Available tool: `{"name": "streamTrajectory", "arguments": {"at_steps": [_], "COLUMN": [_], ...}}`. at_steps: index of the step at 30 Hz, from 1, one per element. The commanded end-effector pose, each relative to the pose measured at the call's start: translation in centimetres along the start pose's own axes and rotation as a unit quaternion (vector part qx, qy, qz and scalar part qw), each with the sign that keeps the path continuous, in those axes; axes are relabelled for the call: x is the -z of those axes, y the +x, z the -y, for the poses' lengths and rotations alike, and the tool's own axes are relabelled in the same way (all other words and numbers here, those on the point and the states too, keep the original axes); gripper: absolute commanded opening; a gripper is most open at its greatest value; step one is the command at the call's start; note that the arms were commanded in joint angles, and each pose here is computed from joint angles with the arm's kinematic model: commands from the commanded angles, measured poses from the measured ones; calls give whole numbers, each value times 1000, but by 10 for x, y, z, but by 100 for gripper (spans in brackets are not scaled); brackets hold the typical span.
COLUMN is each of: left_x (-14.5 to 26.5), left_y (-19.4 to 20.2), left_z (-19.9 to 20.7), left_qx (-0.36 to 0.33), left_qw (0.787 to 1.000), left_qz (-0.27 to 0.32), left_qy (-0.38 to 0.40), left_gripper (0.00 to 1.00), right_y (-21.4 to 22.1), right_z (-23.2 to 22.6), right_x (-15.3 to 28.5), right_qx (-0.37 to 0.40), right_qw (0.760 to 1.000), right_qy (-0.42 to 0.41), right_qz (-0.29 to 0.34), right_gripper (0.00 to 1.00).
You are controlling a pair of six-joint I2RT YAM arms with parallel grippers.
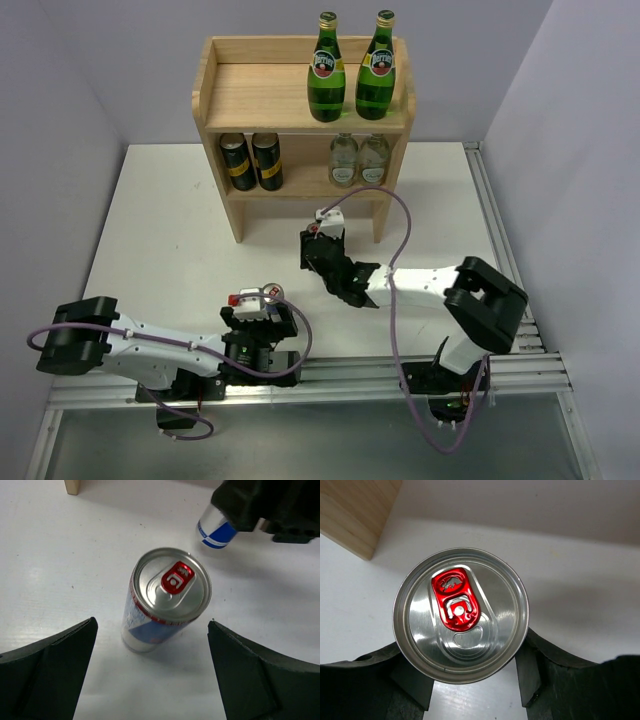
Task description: Place and organize the beverage onto the shelf
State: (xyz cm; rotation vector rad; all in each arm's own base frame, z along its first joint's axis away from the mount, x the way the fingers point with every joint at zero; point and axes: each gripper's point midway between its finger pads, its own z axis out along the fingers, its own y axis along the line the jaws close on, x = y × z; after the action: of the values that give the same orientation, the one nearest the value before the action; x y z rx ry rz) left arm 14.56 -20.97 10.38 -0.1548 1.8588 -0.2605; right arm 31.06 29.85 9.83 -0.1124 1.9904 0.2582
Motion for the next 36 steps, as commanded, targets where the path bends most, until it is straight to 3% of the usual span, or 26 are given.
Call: {"name": "streamTrajectory", "arguments": {"at_steps": [1,2,8,18,23,24,25,26,28,32,36], "left_x": [-15,-16,-41,-67,-73,-74,-74,-74,-75,-75,-75], "left_y": [-7,-9,1,19,27,27,29,30,32,35,41], "left_z": [11,26,10,11,12,10,9,9,7,5,3], "left_qx": [23,37,18,14,15,14,13,13,14,15,15], "left_qw": [999,999,1000,1000,1000,1000,1000,1000,1000,1000,1000], "left_qz": [27,28,19,9,6,6,6,4,2,-1,-7], "left_qy": [2,21,14,8,1,-1,-2,-1,-3,-4,-4], "left_gripper": [99,99,99,95,82,71,65,63,62,55,43], "right_y": [-63,-69,-122,-282,-373,-376,-413,-400,-413,-415,-416], "right_z": [1,2,-1,-77,-113,-117,-115,-132,-145,-151,-143], "right_x": [24,28,69,167,191,188,211,186,177,154,132], "right_qx": [-52,-52,-50,-38,-23,-10,-31,-4,-5,-7,3], "right_qw": [996,996,994,972,956,958,947,954,949,947,952], "right_qy": [-3,-4,-30,-180,-211,-208,-220,-213,-220,-214,-188], "right_qz": [72,75,95,146,202,196,233,212,226,239,243], "right_gripper": [0,0,0,0,0,0,0,0,0,0,0]}}
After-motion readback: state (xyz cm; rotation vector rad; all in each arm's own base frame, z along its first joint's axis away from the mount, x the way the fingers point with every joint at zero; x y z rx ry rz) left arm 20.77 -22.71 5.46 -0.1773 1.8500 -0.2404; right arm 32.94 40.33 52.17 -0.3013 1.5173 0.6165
